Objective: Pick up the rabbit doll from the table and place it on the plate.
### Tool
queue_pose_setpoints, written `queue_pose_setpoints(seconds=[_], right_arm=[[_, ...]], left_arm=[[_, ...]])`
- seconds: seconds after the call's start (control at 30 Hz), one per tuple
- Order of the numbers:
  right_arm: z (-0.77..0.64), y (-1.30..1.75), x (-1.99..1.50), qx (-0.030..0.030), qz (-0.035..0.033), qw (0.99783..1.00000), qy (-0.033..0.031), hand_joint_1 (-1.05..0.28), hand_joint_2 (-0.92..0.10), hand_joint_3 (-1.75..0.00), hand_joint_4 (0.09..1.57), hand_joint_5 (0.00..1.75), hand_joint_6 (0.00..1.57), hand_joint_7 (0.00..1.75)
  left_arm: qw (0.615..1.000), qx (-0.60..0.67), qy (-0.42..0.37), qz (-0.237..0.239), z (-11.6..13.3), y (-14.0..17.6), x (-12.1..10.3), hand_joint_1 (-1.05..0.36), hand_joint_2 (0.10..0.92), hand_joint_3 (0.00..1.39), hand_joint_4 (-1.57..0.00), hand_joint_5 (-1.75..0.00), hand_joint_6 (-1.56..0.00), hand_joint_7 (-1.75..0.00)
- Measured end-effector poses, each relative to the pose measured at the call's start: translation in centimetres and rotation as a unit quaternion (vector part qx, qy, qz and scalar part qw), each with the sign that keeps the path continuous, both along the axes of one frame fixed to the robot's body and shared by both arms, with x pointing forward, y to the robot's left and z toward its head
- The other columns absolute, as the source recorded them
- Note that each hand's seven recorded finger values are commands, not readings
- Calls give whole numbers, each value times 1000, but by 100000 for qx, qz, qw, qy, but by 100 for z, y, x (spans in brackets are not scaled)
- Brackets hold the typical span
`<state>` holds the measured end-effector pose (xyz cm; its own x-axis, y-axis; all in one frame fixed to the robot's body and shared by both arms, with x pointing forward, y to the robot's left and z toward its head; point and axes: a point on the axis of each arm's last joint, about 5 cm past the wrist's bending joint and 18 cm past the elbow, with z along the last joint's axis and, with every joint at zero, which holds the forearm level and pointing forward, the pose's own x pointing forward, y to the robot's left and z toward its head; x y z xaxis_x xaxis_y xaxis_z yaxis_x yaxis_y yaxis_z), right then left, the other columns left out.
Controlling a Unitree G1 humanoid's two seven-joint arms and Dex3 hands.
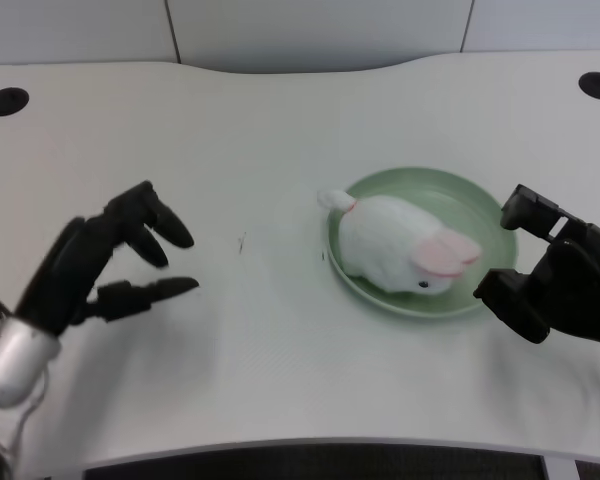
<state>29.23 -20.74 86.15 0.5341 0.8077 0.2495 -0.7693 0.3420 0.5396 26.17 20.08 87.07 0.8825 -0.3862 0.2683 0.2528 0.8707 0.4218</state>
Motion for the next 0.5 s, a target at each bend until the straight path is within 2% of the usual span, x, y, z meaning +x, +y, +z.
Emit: queue_pose_setpoints(seconds=[0.13,0.23,0.33,0.5], right_arm=[[-2,-16,-4,38,204,99999,412,-581,-914,-8,1036,1746,798,1744],[0,-31,-5,-35,147,99998,566,-619,-919,-12,1042,1746,809,1746],[-1,-32,-7,-20,177,99998,597,-633,-920,-20,1050,1746,808,1745],[-3,-32,-8,-23,167,99998,655,-630,-914,-14,1065,1746,853,1746]], left_arm=[[99430,-9095,4910,-2612,-144,-85,-137,-194,875,39,-531,-1746,-373,-1746],[98629,-13713,8483,-3496,-203,-116,-185,-219,843,33,-566,-1746,-381,-1746],[97373,-17340,14078,-4439,-276,-97,-201,-183,823,34,-560,-1746,-407,-1746],[96464,-18365,17480,-7196,-309,-54,-182,-152,801,46,-545,-1746,-452,-1746]])
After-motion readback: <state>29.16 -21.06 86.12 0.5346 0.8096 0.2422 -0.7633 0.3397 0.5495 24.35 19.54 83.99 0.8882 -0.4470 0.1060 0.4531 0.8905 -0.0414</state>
